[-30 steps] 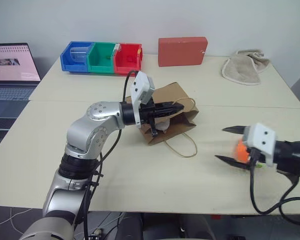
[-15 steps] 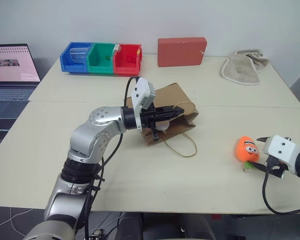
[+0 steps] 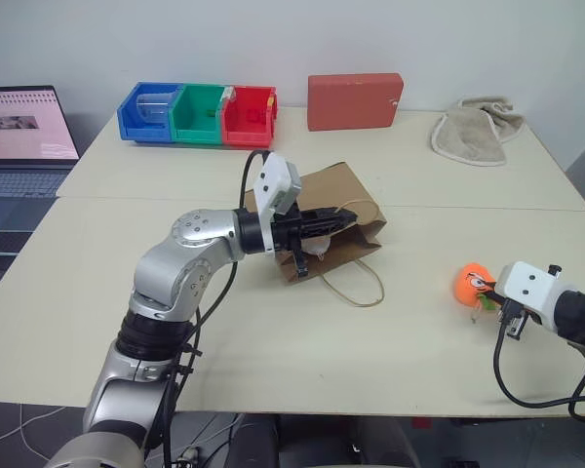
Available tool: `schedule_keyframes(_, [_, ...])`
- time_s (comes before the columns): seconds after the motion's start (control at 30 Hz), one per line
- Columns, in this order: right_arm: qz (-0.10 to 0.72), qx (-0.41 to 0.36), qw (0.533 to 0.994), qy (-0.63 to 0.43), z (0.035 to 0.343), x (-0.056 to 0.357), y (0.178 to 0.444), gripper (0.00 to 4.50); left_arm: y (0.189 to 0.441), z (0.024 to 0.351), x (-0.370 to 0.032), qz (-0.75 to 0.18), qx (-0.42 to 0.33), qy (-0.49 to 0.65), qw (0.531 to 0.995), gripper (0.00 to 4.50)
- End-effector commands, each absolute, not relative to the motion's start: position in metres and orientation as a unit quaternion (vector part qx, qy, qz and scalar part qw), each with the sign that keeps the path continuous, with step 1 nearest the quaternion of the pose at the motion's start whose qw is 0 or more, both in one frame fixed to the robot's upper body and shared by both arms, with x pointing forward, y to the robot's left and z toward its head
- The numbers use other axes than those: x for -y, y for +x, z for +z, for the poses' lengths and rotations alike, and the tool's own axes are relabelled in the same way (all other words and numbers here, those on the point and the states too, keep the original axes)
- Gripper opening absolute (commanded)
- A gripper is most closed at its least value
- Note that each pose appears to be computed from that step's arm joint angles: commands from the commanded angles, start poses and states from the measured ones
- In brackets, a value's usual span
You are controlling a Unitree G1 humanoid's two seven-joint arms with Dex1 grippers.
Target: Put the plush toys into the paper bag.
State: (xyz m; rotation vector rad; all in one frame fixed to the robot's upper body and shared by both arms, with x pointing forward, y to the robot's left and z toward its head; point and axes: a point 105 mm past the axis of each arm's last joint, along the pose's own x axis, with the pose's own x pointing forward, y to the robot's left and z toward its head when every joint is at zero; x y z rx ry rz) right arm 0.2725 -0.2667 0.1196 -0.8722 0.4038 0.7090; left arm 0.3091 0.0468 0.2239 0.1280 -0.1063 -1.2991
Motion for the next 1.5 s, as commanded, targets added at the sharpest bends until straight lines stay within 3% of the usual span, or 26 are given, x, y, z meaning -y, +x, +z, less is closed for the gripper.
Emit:
schedule_keyframes(0.03, [0.429, -0.117, 0.802, -0.397, 0.165, 0.216, 0.263, 0.02, 0.307, 0.244, -0.052, -0.606, 0.079, 0.068, 0.789, 0.0])
schedule_keyframes(0.13, [0.473, -0.095, 0.784, -0.39, 0.18, 0.19, 0.257, 0.02, 0.308, 0.247, -0.054, -0.609, 0.078, 0.069, 0.786, 0.0])
schedule_keyframes(0.27, [0.526, -0.003, 0.751, -0.399, 0.199, 0.13, 0.26, 0.02, 0.308, 0.252, -0.055, -0.615, 0.08, 0.072, 0.781, 0.0])
schedule_keyframes(0.53, [0.505, 0.04, 0.746, -0.433, 0.175, 0.076, 0.298, 0.02, 0.305, 0.266, -0.059, -0.622, 0.095, 0.057, 0.775, 0.0])
schedule_keyframes(1.0, [0.375, 0.066, 0.756, -0.533, 0.173, 0.064, 0.352, 0.02, 0.303, 0.269, -0.066, -0.625, 0.09, 0.05, 0.774, 0.0])
schedule_keyframes(1.33, [0.354, 0.041, 0.768, -0.532, 0.152, 0.061, 0.365, 0.02, 0.301, 0.27, -0.064, -0.632, 0.088, 0.043, 0.769, 0.0])
schedule_keyframes(1.5, [0.363, 0.049, 0.773, -0.518, 0.155, 0.057, 0.359, 1.41, 0.302, 0.269, -0.063, -0.631, 0.087, 0.043, 0.77, 0.0])
